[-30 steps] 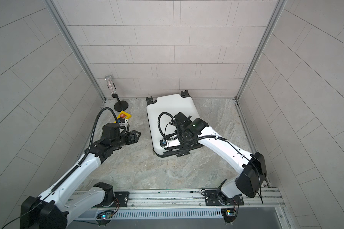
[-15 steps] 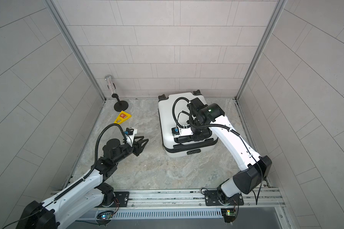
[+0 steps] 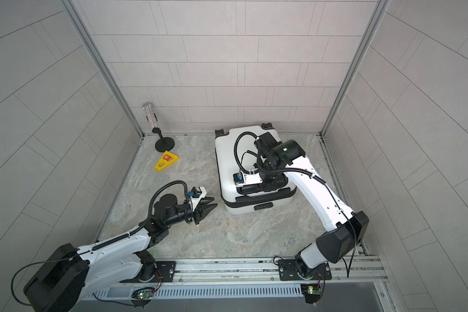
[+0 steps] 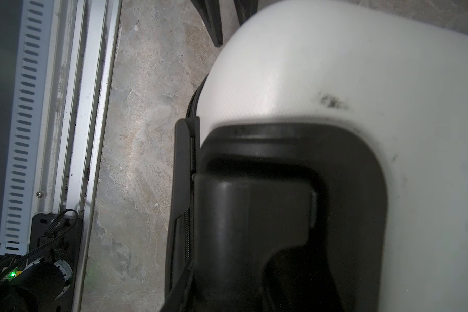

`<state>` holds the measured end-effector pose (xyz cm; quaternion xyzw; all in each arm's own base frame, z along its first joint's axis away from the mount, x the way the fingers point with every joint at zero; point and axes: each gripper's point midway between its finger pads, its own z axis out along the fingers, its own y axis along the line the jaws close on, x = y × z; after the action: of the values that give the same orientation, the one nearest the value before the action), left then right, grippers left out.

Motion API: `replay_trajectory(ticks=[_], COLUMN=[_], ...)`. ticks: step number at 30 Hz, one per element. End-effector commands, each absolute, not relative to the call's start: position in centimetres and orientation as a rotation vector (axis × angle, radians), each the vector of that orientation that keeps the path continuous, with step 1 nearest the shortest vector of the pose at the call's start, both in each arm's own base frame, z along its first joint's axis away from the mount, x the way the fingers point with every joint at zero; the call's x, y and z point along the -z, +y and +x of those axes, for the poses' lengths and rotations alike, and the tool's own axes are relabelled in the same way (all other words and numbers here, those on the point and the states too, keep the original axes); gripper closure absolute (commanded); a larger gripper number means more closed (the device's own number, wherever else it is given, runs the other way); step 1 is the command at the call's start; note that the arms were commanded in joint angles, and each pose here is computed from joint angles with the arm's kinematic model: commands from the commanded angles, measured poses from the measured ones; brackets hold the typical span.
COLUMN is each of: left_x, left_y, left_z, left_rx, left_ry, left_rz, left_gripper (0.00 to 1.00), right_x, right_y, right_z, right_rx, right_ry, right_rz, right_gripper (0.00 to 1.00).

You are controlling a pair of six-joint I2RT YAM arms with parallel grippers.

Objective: Open the suitcase zippers
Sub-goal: Unzip the zipper on the suitcase.

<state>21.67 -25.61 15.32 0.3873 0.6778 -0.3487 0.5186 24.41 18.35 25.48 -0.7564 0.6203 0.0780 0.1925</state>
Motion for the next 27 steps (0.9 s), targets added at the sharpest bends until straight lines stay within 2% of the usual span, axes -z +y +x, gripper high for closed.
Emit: replay_trajectory(ticks=[1,11,17,27], left_x=[-16.5,-16.8,-16.7,-17.1], left_y=[-26.4,-27.6,-28.0,-28.1], left_z=[21.7,22.5,22.2,21.9], left_rx=[0.823,0.821,0.842,0.852], left_ry=[1.522,1.481,1.471,1.462], left_rz=[0.946,0.942,0.961,0.964], left_gripper=[0.65,0.70,0.76,0.77], right_x=[-30.7,-30.8,-30.8,-30.9], right_y=[20.1,20.1,20.1,20.1], right_z=[25.9,25.8,25.8,25.9], right_rx=[-0.099,-0.094,-0.093,-0.084], right_ry=[1.453,1.445,1.442,1.439], right_rz=[-2.046,-2.043,-2.041,-2.035], right_gripper=[1.00,1.00,1.00,1.00])
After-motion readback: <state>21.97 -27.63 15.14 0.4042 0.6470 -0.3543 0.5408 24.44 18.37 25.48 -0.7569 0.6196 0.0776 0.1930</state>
